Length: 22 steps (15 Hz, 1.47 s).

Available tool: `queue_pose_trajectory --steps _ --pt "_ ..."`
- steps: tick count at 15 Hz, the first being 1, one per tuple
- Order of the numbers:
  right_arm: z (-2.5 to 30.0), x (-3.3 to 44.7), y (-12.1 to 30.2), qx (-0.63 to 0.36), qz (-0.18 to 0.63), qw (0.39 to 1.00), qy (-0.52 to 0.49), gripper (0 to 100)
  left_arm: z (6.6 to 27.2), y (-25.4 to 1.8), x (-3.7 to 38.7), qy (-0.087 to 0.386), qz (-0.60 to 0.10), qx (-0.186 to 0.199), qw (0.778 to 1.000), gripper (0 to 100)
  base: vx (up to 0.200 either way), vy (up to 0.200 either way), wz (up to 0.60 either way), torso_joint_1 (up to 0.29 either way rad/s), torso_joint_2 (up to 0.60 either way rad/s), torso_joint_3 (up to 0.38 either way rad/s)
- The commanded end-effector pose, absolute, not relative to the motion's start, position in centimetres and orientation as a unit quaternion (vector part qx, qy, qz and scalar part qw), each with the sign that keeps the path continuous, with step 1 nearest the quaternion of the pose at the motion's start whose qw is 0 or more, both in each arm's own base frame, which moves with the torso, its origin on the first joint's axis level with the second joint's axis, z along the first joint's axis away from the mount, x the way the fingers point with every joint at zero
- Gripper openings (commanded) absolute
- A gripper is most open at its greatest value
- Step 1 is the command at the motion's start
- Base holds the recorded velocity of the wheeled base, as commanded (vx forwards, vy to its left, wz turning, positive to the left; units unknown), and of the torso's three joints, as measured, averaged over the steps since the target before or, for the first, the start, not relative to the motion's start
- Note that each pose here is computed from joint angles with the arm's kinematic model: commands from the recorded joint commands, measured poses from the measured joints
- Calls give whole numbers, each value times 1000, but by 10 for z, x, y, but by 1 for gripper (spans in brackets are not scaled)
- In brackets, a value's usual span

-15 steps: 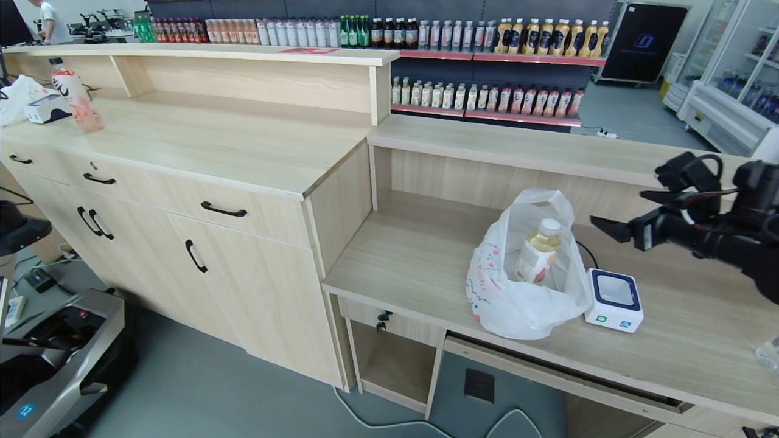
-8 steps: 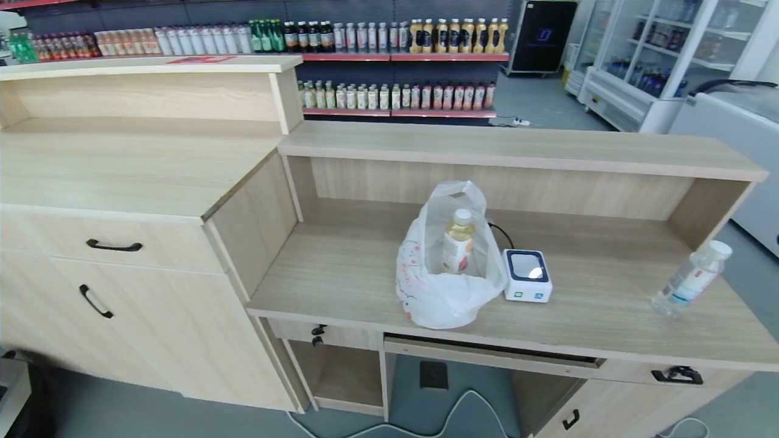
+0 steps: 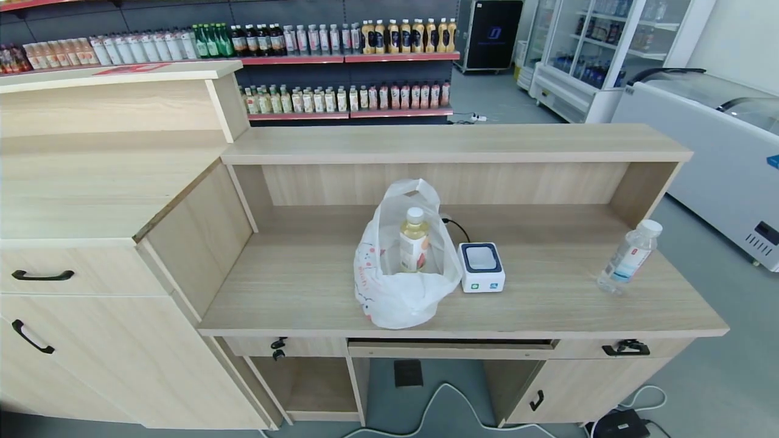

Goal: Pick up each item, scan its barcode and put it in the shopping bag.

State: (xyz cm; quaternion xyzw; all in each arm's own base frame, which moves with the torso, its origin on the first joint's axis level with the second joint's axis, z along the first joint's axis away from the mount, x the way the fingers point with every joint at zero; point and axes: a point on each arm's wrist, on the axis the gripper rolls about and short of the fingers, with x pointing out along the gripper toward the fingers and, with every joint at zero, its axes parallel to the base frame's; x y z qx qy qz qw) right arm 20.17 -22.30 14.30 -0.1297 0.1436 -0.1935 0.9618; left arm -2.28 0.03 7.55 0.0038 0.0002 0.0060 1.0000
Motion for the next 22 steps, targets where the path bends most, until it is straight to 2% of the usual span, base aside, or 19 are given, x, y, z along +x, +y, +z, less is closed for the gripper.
queue_pose_trajectory --steps 1,2,5,8,12,18,22 --pt "121 220 -249 -105 -173 968 151 100 75 0 -23 0 6 4 1000 100 0 0 0 0 0 0" --pt "119 232 -258 -107 -146 974 139 100 75 0 -23 0 7 4 1000 100 0 0 0 0 0 0" --pt "117 258 -270 -118 -131 977 123 100 75 0 -23 0 7 4 1000 100 0 0 0 0 0 0" --pt "107 283 -270 -127 -93 981 113 100 75 0 -23 0 6 4 1000 100 0 0 0 0 0 0" --pt "83 309 -261 -159 -57 979 115 100 75 0 -23 0 6 4 1000 100 0 0 0 0 0 0" --pt "73 335 -249 -169 -30 980 98 100 75 0 -23 0 6 4 1000 100 0 0 0 0 0 0" --pt "61 348 -247 -143 -19 984 102 100 75 0 -23 0 6 4 1000 100 0 0 0 0 0 0"
